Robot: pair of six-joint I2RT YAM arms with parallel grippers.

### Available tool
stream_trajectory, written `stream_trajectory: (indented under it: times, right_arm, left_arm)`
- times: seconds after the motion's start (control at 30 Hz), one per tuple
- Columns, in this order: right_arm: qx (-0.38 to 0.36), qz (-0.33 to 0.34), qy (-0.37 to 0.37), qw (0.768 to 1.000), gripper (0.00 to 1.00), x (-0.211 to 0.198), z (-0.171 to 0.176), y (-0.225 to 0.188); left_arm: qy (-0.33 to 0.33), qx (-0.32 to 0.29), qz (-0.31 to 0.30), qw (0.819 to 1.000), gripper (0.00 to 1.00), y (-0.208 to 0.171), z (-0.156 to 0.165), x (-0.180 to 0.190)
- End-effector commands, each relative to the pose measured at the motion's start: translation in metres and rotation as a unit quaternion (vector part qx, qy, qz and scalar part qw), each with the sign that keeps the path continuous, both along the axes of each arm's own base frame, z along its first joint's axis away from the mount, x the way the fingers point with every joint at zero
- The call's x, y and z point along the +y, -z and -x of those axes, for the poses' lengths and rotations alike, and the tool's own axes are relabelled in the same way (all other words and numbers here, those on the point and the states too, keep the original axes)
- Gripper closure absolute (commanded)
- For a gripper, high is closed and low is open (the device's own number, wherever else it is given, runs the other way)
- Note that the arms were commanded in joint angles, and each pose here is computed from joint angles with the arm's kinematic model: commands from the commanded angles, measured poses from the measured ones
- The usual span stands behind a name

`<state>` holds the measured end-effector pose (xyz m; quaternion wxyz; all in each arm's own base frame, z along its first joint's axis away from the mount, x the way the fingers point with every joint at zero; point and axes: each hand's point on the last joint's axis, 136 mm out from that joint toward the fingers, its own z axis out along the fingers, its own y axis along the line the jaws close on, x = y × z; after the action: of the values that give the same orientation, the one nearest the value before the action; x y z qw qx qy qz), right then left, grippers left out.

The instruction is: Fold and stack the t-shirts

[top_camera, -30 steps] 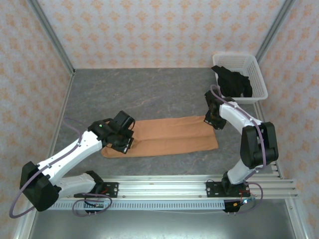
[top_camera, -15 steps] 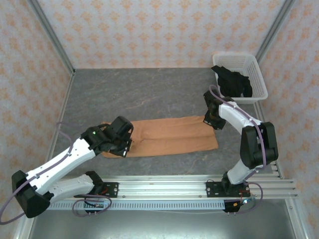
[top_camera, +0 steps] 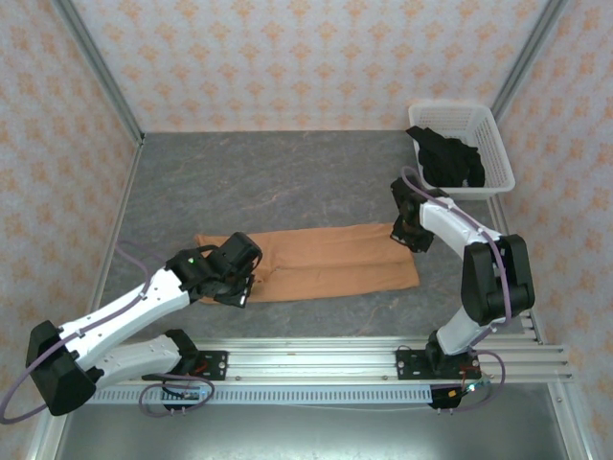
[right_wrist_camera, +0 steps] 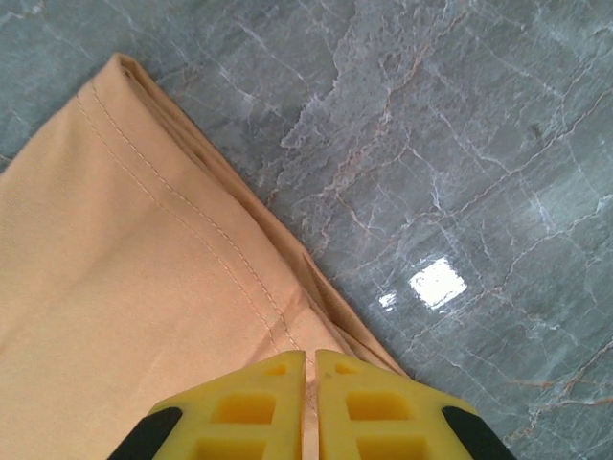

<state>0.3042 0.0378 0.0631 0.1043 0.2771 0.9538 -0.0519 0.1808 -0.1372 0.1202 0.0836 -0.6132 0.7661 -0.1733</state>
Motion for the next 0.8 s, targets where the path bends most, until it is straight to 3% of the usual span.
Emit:
stream_trajectory:
  times: [0.0,0.27,0.5,0.77]
  right_arm:
    - [-0.005,0.002,-0.001,1.000,0.88,-0.001,0.006,-0.004]
    - [-0.008,0.002,0.001,1.000,0.89,-0.001,0.008,-0.004]
    - [-0.007,0.002,0.004,1.000,0.89,-0.003,0.013,-0.002]
    - [-0.004,0.002,0.005,1.000,0.89,-0.003,0.014,0.003]
  left_arm:
    - [-0.003,0.001,-0.061,0.998,1.00,0.009,-0.001,0.031]
    - [0.056,0.073,-0.141,0.986,1.00,0.033,0.003,0.068]
    - [0.083,0.098,-0.218,0.967,1.00,0.034,-0.005,0.101]
    - [0.121,0.136,-0.257,0.949,1.00,0.046,-0.014,0.111]
